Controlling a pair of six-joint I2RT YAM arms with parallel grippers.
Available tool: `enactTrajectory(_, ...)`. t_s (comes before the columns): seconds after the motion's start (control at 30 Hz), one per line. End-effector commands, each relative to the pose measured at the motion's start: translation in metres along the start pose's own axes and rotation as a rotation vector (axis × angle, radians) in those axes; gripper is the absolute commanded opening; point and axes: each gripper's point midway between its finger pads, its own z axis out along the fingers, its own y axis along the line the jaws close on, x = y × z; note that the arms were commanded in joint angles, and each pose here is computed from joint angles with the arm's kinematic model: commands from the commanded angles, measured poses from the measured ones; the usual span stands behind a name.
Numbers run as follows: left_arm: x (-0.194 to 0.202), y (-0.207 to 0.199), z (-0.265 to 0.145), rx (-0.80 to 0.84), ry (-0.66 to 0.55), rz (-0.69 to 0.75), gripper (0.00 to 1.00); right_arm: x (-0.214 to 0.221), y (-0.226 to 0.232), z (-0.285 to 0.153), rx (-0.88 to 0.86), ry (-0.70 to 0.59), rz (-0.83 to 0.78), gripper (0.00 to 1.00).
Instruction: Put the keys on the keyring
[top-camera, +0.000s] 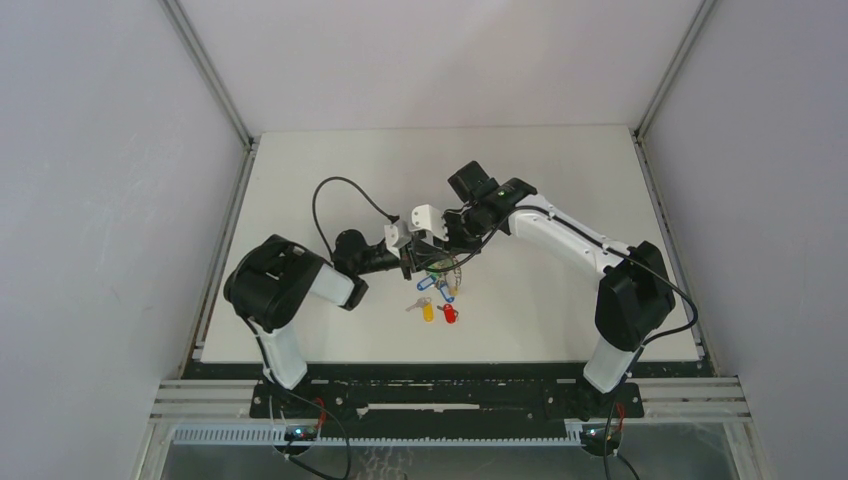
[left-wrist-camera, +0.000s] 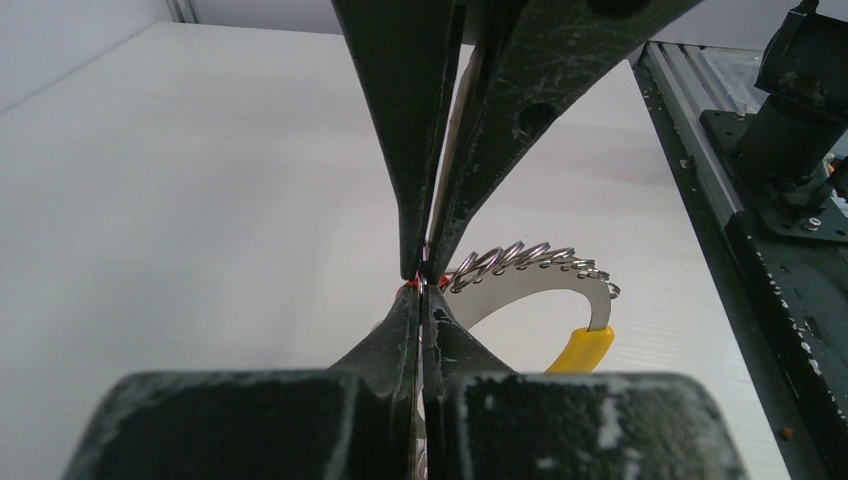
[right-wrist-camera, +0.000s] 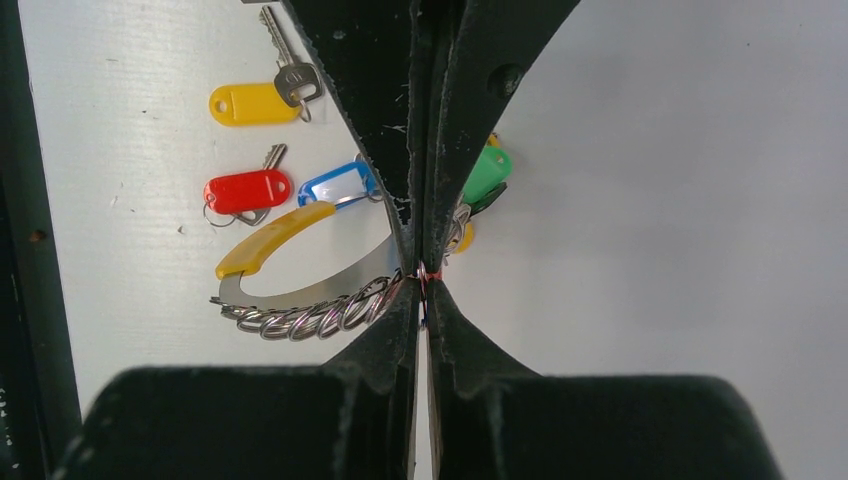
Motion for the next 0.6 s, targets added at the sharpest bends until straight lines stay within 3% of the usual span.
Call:
enactTrajectory(0.0, -0.021, -0.004, 0.017, 0.049, -0.053, 0.068, 0.0, -0.034, -0.011, -0.001, 0.027, -0.119, -0.045, 0.0)
enactTrajectory(0.37, -0.025, 0.001, 0.011, -0.001, -0.063, 0.082, 0.0, -0.018, -0.018, -0.041, 0.084, -0.276, 0.089, 0.23)
enactTrajectory(0.57, -0.032, 0.0, 0.01, -0.007, -0.073, 0.097, 0.0, -0.011, -0.016, -0.044, 0.036, -0.376, 0.14, 0.26)
